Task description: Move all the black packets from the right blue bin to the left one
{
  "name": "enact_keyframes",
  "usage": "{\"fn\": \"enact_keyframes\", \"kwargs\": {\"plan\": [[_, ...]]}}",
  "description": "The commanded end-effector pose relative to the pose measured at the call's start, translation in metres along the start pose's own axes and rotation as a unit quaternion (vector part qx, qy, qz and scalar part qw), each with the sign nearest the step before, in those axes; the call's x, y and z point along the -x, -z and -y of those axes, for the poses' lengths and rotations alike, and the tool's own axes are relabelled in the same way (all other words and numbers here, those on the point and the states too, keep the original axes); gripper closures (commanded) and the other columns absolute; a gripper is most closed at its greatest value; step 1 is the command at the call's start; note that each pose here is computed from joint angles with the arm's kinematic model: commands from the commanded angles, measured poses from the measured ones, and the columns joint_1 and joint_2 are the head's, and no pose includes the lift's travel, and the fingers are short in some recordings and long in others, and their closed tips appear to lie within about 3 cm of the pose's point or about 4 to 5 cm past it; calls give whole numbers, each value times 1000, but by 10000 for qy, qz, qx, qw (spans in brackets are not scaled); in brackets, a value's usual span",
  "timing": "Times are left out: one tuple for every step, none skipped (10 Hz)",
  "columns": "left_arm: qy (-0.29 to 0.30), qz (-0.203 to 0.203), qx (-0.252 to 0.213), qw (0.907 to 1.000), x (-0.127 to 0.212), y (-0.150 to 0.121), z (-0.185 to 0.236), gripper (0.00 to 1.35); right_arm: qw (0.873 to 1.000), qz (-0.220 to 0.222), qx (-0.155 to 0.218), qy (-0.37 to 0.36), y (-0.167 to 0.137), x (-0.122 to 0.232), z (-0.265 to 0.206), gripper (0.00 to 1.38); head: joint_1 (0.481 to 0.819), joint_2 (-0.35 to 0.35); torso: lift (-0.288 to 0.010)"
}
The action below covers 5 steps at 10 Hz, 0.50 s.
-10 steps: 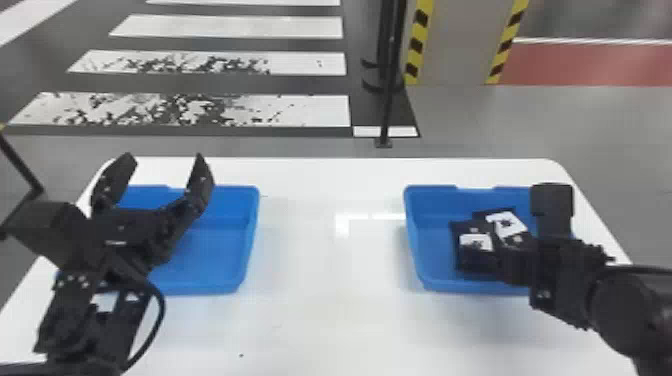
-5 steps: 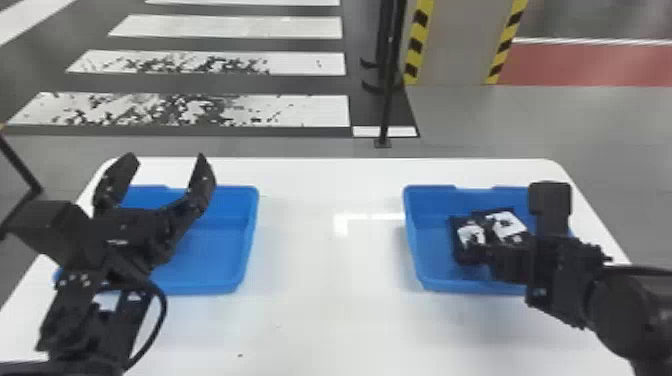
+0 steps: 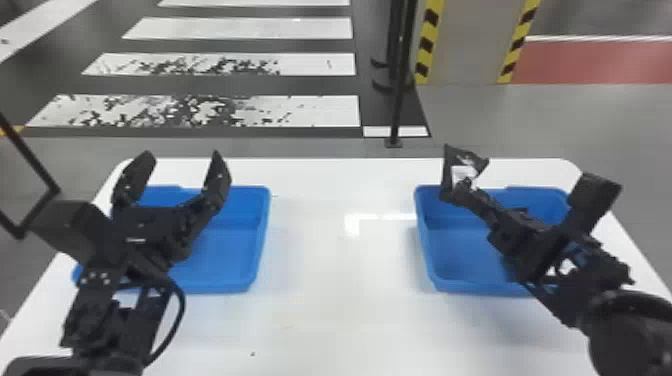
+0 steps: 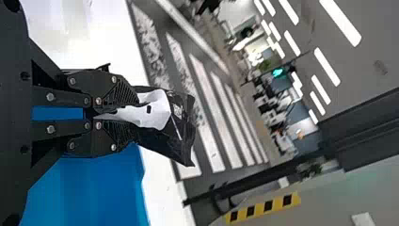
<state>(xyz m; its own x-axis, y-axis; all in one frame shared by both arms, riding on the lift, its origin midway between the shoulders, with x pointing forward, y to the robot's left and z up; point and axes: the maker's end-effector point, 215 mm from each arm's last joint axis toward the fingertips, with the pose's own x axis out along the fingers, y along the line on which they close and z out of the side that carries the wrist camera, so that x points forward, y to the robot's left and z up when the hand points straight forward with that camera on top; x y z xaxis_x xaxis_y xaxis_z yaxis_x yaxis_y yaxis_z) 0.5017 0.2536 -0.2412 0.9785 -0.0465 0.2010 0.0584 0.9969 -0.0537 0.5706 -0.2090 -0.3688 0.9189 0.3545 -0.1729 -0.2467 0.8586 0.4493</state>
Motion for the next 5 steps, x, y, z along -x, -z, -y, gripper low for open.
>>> {"fn": "enact_keyframes", "kwargs": {"plan": [[75,-76,212,9997,-2,5,9,151,9966,375,141,-719,-17,-10,-56,1078,695,46,-140],[114,-117,327,9993,-2,8,14,151,9907,286,172,-1320,-9,-16,-111,1078,688,57,-140],[246,-149,489,9984,-4,8,27,159,9831,133,214,-1812,2,-18,-156,1078,673,90,-140],[448,-202,754,9959,-7,7,44,159,9769,7,312,-2114,13,-18,-187,1079,665,136,-140],[648,-253,882,9937,-10,-1,59,160,9737,-74,308,-2254,21,-18,-201,1081,662,165,-140]]}}
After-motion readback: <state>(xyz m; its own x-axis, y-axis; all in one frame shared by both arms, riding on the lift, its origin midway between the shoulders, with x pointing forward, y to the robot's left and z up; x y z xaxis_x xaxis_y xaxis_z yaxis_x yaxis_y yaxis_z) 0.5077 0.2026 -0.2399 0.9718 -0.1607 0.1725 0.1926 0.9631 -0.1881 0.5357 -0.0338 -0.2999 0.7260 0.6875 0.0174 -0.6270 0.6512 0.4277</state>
